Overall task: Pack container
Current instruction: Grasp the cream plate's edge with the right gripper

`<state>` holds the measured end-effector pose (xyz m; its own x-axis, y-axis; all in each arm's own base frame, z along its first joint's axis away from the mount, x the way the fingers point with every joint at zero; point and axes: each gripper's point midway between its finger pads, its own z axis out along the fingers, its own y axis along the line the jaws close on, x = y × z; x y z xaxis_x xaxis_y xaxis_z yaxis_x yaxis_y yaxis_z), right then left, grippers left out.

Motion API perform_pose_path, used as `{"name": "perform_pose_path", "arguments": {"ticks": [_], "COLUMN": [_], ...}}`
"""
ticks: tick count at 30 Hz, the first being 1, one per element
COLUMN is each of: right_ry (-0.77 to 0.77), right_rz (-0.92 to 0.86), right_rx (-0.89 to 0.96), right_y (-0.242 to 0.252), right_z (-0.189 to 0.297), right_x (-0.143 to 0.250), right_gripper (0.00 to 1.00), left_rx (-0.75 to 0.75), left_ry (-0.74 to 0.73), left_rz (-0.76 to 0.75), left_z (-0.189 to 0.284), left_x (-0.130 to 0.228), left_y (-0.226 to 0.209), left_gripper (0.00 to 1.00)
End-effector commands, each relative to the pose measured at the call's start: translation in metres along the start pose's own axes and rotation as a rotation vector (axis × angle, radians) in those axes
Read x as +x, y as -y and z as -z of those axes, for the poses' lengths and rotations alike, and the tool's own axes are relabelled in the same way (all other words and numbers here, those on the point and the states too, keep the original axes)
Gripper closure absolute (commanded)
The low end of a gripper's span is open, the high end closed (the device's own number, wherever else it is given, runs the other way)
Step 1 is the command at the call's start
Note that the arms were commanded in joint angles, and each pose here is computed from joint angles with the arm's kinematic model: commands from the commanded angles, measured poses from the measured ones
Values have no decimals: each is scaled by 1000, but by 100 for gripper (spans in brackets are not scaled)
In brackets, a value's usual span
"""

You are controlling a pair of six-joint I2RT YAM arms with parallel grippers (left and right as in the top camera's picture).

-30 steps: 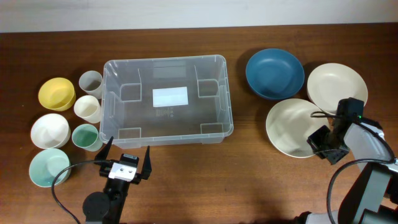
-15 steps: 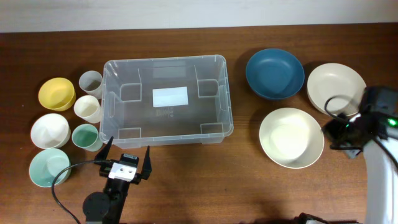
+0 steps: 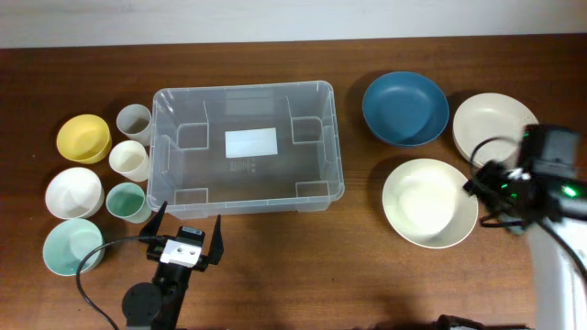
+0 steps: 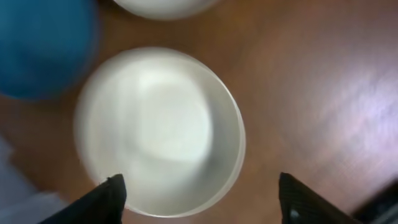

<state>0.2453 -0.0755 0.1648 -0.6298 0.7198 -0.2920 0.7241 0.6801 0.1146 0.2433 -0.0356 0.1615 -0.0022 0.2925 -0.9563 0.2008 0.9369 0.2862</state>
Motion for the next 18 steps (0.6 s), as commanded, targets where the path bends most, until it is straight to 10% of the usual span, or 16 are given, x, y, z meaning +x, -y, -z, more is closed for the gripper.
{"name": "perform_pose_path", "arguments": {"ticks": [1, 18], "right_ry": [-97, -275], "right_rz": [-1, -38], "right_rx": [98, 146], "right_y": [16, 19], "right_z": [-40, -134], "right_x": [22, 59], "right_gripper": [18, 16], "left_rx": [-5, -5], "left_ry": [-3, -3], "left_rz": [-14, -14], "left_z": [0, 0], "left_x": [1, 1], "left_y": [-1, -1], "left_gripper": [0, 0]}}
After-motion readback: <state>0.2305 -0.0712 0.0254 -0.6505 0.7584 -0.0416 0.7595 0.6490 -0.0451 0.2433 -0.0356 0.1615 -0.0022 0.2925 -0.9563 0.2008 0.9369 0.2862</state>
